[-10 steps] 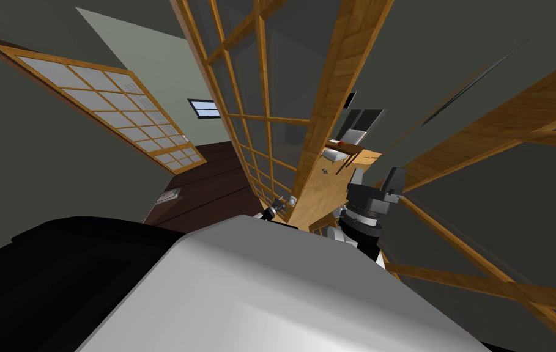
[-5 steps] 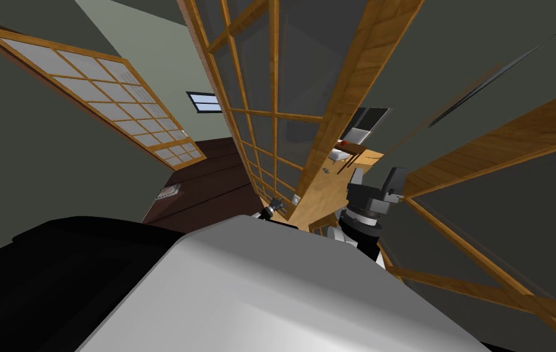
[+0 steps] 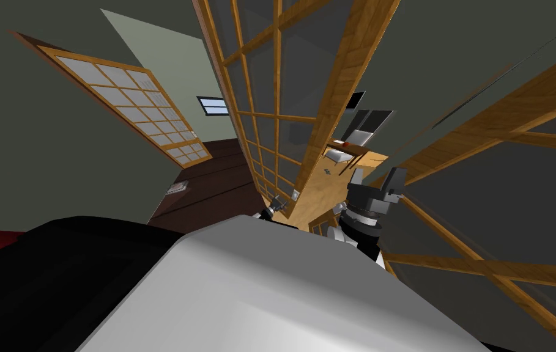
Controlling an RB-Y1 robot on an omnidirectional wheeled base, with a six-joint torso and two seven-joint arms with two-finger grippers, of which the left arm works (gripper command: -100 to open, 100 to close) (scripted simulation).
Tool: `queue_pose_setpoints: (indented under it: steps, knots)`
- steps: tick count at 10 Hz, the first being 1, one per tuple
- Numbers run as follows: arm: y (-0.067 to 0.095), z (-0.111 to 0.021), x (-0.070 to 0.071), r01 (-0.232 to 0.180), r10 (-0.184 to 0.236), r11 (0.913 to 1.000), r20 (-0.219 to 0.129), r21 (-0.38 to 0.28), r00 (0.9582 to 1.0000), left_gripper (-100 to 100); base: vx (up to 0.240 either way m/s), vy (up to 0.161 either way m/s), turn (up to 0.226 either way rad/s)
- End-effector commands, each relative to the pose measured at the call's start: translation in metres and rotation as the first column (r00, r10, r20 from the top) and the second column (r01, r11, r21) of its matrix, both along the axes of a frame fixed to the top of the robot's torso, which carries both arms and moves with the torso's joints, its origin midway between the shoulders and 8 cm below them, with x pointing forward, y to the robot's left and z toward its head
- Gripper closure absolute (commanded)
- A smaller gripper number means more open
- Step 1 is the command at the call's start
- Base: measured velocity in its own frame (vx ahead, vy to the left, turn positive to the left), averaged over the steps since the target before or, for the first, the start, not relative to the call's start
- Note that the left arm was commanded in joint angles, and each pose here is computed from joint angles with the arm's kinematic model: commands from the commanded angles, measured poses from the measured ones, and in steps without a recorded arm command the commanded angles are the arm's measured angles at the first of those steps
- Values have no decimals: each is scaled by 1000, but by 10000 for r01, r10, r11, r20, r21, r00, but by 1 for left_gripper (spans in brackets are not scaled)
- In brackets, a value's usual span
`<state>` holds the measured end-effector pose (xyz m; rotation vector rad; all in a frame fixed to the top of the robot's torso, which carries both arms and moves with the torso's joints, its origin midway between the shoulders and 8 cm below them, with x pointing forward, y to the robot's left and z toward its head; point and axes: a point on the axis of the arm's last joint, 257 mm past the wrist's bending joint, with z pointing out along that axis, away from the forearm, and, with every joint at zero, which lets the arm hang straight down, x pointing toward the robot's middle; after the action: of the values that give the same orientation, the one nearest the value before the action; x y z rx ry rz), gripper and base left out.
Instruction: Push the door open
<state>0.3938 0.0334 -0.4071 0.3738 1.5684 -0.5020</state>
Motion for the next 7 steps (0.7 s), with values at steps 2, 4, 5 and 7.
queue_pose_setpoints:
  steps: [2,4,5,7]
  knots:
    - [-7,1,-2,36,-44,9994,222,340,9997,-100,-94,-26,82]
    - [-14,3,-4,55,-73,9987,366,504,9993,-100,-87,-27,70]
    - [-22,5,-5,66,-96,9981,489,606,9988,-100,-112,-40,103]
    - [-34,9,-7,73,-114,9978,625,655,9980,-100,-105,-20,81]
